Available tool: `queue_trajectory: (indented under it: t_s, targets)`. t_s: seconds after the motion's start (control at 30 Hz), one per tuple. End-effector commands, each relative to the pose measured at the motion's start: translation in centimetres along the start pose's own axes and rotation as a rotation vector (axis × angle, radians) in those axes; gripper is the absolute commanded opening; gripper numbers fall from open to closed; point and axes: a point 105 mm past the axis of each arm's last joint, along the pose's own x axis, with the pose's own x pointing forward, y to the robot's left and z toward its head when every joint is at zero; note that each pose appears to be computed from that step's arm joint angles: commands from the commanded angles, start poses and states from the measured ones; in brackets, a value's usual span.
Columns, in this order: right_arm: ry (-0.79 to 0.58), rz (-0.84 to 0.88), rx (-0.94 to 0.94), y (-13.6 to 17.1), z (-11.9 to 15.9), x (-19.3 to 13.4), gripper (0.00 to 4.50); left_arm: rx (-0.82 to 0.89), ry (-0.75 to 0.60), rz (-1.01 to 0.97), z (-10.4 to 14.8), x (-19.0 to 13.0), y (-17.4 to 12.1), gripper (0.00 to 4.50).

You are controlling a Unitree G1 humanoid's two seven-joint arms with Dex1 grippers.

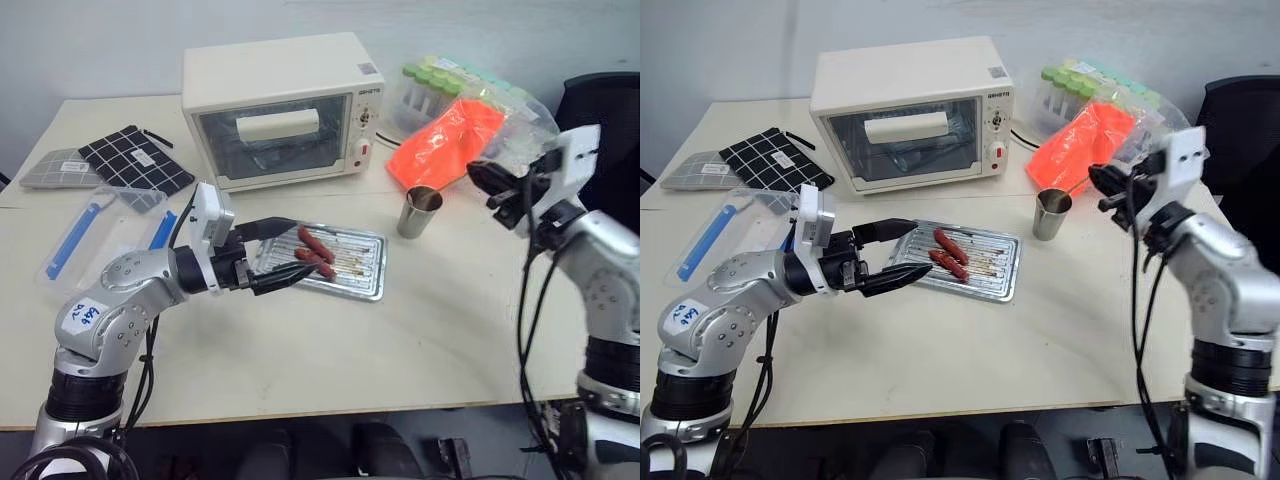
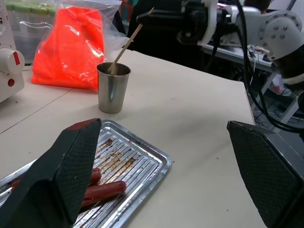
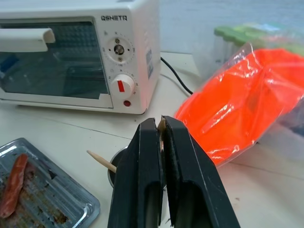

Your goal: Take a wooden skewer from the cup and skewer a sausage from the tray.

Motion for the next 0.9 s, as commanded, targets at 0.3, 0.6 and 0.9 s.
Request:
queue_trajectory:
  t_s: [0.3,0.6,0.9]
  targets:
    - [-0.014,0.516,0.551,6.8,6.7,-1.0,0.07,0.097,-0.130,-0.071,3.7,1.7,-0.7,4.50]
    - [0.005,0.602,0.738,10.1,6.1,-0.9,0.07,0.109,-0.215,-0.092,5.2,3.5,-0.8,4.50]
    - [-0.026,0.635,0.759,11.4,5.9,-0.8,0.00,0.097,-0.290,-0.100,5.9,5.0,-0.5,3.76]
